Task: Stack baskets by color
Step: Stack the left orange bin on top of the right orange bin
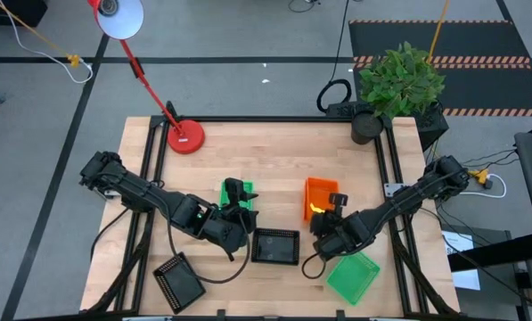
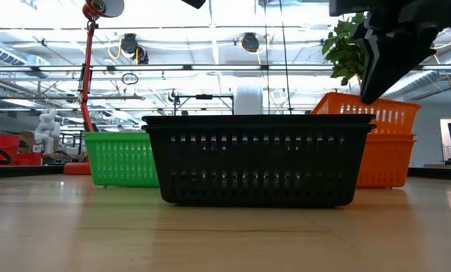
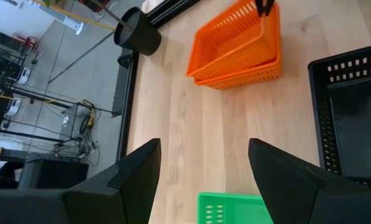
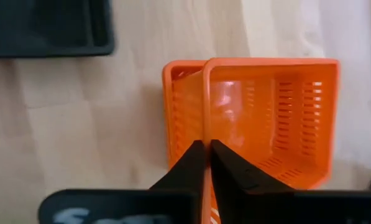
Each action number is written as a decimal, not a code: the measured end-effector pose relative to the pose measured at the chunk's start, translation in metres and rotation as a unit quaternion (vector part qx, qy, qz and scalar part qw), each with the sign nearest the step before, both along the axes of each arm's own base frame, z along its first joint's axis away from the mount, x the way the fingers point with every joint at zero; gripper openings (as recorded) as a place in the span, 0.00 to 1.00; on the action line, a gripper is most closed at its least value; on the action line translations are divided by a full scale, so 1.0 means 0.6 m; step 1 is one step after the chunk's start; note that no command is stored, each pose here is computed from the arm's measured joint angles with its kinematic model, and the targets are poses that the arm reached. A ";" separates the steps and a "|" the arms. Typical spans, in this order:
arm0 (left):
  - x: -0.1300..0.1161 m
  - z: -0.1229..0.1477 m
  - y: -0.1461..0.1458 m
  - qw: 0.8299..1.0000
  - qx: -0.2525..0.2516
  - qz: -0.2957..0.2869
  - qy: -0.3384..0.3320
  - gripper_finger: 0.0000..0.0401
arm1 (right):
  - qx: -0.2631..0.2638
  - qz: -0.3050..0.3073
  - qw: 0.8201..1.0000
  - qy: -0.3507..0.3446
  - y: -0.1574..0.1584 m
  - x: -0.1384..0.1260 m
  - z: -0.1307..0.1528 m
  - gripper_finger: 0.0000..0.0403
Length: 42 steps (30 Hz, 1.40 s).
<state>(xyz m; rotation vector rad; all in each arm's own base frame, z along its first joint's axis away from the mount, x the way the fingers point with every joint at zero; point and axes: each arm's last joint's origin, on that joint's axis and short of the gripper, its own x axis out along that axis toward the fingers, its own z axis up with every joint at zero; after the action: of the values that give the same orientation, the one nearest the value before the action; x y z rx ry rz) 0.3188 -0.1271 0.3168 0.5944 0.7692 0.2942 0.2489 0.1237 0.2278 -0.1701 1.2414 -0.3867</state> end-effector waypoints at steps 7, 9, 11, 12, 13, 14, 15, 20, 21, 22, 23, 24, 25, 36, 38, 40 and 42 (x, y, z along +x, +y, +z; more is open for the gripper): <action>0.000 0.000 0.000 1.000 -0.002 0.001 -0.001 0.61 | 0.016 0.001 1.000 -0.017 0.004 0.006 0.000 0.11; 0.000 -0.001 -0.001 1.000 -0.008 -0.003 0.001 0.61 | 0.019 0.002 1.000 -0.022 0.005 0.007 0.001 0.15; 0.000 -0.001 -0.001 1.000 -0.014 -0.008 0.004 0.61 | 0.022 0.001 0.999 -0.027 0.004 0.007 0.004 0.19; 0.000 -0.001 -0.001 1.000 -0.016 -0.009 0.005 0.61 | 0.023 0.001 0.999 -0.030 0.004 0.006 0.006 0.21; 0.000 -0.001 -0.002 1.000 -0.018 -0.010 0.006 0.61 | 0.025 0.001 0.999 -0.033 0.004 0.004 0.009 0.23; 0.000 -0.001 -0.002 1.000 -0.020 -0.012 0.007 0.61 | 0.026 0.000 0.999 -0.036 0.004 0.003 0.012 0.25; 0.000 -0.002 -0.002 1.000 -0.021 -0.013 0.007 0.61 | 0.028 -0.003 0.999 -0.041 0.004 0.001 0.014 0.26; 0.000 -0.002 -0.003 1.000 -0.021 -0.013 0.008 0.61 | 0.019 -0.029 0.999 -0.020 0.001 -0.018 0.019 0.30; -0.001 -0.002 -0.003 1.000 -0.021 -0.013 0.009 0.61 | 0.011 -0.035 0.999 -0.004 0.000 -0.025 0.019 0.29; -0.001 -0.002 -0.003 1.000 -0.021 -0.013 0.010 0.61 | 0.002 -0.041 0.999 0.013 -0.001 -0.033 0.019 0.29; -0.001 -0.003 -0.002 1.000 -0.021 -0.012 0.011 0.61 | -0.006 -0.048 0.998 0.029 -0.003 -0.040 0.019 0.28; -0.002 -0.003 -0.002 1.000 -0.021 -0.011 0.013 0.61 | -0.010 -0.054 0.997 0.046 -0.005 -0.046 0.019 0.27; -0.003 -0.004 -0.002 1.000 -0.021 -0.010 0.015 0.61 | -0.016 -0.060 0.996 0.059 -0.006 -0.051 0.020 0.25; -0.003 -0.004 -0.001 1.000 -0.021 -0.009 0.017 0.61 | -0.061 -0.074 0.985 0.141 -0.058 -0.077 -0.038 0.04; -0.003 -0.004 -0.001 1.000 -0.021 -0.008 0.017 0.61 | -0.060 -0.068 0.985 0.150 -0.070 -0.076 -0.054 0.01; -0.003 -0.004 -0.001 1.000 -0.021 -0.008 0.018 0.61 | -0.058 -0.064 0.984 0.158 -0.082 -0.074 -0.064 0.01; -0.003 -0.005 -0.001 1.000 -0.021 -0.008 0.018 0.61 | -0.055 -0.058 0.984 0.162 -0.091 -0.071 -0.070 0.01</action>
<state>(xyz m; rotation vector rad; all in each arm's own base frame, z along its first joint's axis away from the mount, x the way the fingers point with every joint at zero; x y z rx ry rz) 0.3168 -0.1277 0.3141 0.5675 0.8027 0.2521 0.2062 0.0690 0.1860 -0.2641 1.5560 -0.5455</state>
